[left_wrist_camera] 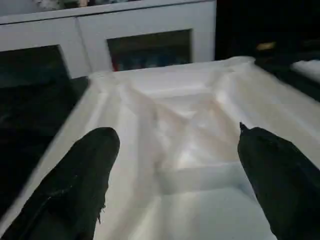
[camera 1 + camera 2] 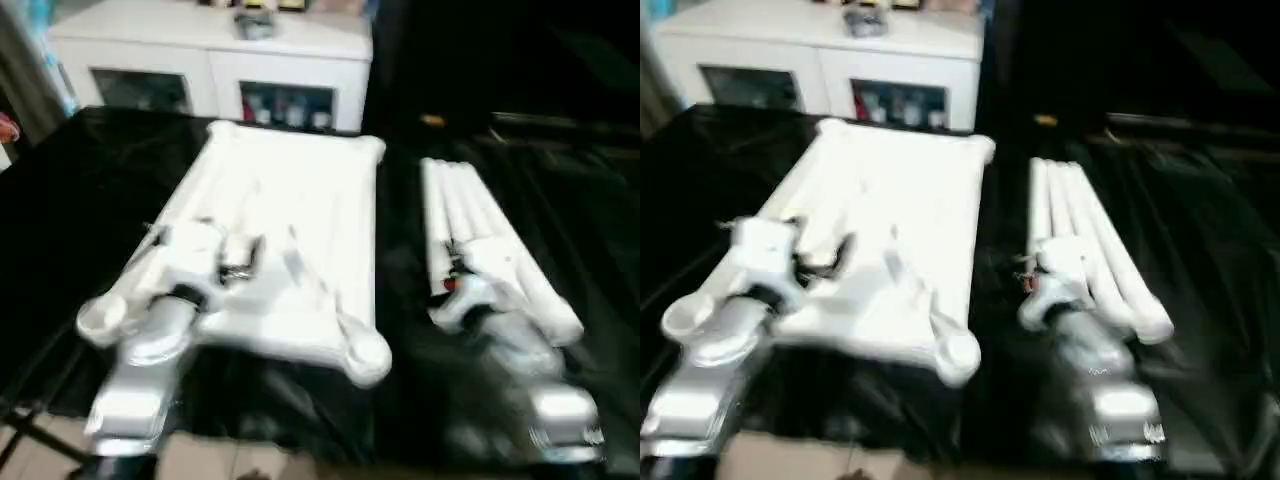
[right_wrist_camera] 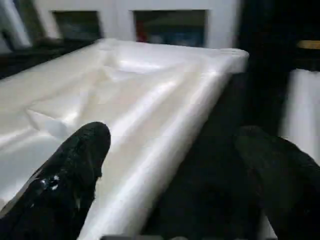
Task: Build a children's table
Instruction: Move to table, then move table base
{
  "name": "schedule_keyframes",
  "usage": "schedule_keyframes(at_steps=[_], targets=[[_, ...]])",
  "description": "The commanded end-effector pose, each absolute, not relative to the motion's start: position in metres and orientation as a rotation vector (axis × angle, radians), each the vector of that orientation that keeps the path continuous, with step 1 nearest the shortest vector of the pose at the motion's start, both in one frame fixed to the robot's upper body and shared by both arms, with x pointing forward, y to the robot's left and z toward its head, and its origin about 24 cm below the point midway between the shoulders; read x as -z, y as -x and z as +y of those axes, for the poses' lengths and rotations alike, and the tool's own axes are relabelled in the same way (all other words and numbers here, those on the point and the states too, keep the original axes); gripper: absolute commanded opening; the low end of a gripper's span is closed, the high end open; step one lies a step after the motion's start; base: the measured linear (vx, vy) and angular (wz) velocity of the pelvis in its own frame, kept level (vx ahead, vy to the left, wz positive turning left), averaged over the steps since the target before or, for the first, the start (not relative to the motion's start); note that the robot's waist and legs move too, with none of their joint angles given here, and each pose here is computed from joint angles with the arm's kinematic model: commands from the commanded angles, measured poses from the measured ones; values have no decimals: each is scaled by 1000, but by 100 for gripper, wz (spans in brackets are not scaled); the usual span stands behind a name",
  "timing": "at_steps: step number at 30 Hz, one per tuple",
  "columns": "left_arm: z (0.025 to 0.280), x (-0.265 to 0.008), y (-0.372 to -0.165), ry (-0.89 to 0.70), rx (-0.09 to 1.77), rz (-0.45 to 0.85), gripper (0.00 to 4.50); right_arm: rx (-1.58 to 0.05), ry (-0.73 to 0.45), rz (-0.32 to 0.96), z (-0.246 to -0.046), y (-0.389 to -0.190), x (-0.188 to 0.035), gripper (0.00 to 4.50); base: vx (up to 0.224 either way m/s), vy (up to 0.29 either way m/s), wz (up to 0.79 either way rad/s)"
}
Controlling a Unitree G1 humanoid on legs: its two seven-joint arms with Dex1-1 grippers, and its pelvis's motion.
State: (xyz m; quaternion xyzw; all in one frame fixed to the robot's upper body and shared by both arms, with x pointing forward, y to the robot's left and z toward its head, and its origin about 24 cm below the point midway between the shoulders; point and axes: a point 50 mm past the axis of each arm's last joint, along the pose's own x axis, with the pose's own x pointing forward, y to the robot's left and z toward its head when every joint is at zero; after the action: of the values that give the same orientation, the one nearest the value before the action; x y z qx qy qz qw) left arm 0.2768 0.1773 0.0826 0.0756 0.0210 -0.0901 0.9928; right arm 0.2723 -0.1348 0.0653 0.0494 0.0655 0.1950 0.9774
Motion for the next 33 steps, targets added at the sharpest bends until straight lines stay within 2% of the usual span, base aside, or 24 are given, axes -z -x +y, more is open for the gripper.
schedule_keyframes(at_steps=[1, 6, 10, 11, 12, 16, 17, 18, 21, 23, 25, 27, 31, 33], targets=[[167, -85, -279, -147, 219, 32, 433, -359, -78, 146, -147, -272, -64, 447, 99, -3, -2], [160, -83, -277, -156, 358, 42, 433, -400, -65, 136, -150, -274, -68, 447, 71, -61, 2], [155, -75, -268, -181, 657, 131, 433, -550, -13, 133, -158, -274, -78, 447, 25, -33, -3], [155, -75, -268, -181, 657, 131, 433, -550, -13, 133, -158, -274, -78, 447, 0, 0, 0], [155, -73, -265, -205, 754, 160, 433, -610, 15, 149, -162, -273, -80, 447, 0, 0, 0], [152, -73, -258, -245, 938, 202, 433, -745, 59, 205, -167, -268, -82, 447, 0, 0, 0], [152, -73, -258, -245, 938, 202, 416, -745, 59, 205, -167, -268, -82, 450, 0, 0, 0], [150, -72, -252, -264, 1053, 240, 404, -838, 102, 248, -169, -262, -83, 450, 0, 0, 0], [150, -69, -244, -302, 1187, 313, 391, -944, 150, 305, -169, -253, -82, 450, 0, 0, 0], [151, -66, -242, -312, 1244, 363, 352, -993, 168, 332, -170, -248, -81, 450, 0, 0, 0], [151, -65, -242, -306, 1268, 386, 349, -1019, 178, 346, -170, -246, -81, 450, 0, 0, 0], [152, -64, -243, -294, 1274, 408, 319, -1032, 185, 353, -170, -244, -81, 450, 0, 0, 0], [153, -62, -242, -318, 1300, 460, 303, -1054, 203, 375, -170, -241, -80, 450, 0, 0, 0], [155, -61, -241, -346, 1318, 494, 279, -1073, 217, 395, -169, -238, -79, 450, 0, 0, 0]])
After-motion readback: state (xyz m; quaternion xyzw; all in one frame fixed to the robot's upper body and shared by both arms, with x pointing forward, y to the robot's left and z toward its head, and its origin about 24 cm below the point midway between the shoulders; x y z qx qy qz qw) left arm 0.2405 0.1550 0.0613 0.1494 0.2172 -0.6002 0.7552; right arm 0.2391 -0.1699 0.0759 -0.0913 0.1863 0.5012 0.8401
